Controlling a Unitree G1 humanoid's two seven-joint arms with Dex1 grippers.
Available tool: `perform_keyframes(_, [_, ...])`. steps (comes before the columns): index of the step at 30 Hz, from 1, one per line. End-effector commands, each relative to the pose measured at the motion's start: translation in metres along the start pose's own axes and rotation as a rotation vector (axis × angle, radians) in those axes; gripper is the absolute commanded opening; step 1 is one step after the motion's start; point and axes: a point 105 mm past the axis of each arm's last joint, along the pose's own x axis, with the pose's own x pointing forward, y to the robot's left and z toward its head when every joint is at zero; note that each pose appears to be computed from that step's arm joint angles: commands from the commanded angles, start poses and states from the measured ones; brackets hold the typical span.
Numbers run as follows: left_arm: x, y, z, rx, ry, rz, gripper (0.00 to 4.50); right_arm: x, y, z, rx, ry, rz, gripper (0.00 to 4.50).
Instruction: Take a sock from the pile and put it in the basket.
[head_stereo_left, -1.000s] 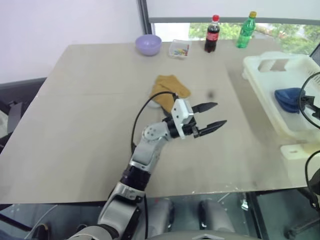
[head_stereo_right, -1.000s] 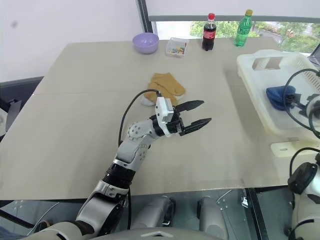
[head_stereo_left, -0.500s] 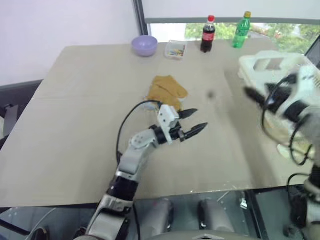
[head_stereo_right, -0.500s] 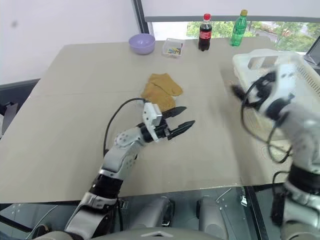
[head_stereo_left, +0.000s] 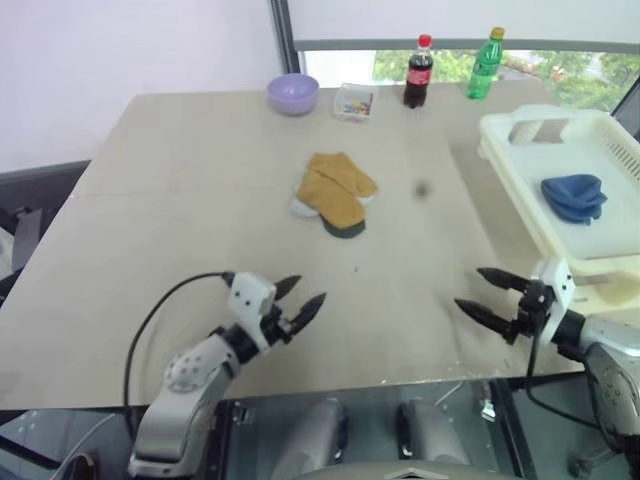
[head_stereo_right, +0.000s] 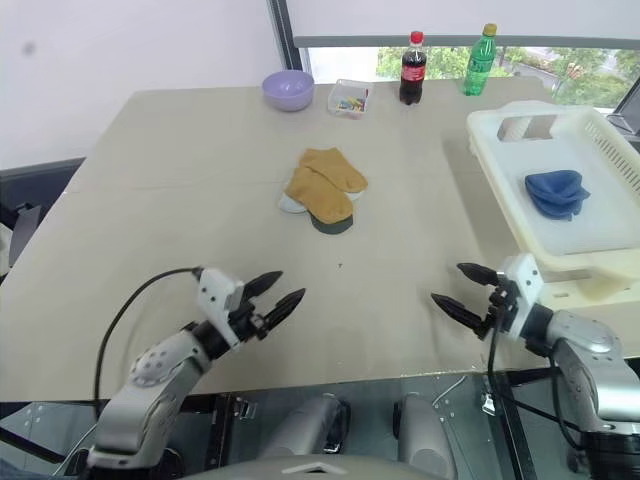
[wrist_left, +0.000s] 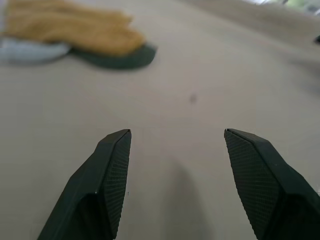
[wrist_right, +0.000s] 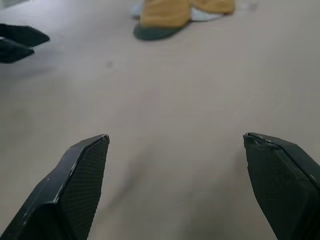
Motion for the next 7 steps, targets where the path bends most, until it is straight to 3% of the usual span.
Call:
perform_keyframes(1, [-0.013, 0.001, 0.01, 0.054, -0.035, 0.039, 3.17, -0.007, -0.002, 0.014, -0.042, -0.052, 0.047, 4.41])
perform_keyframes(7, [-0.026, 0.004, 0.014, 0.071, -0.052, 0.083, 3.17, -0.013, -0.01, 0.008, -0.057, -0.02, 0.077, 4.41])
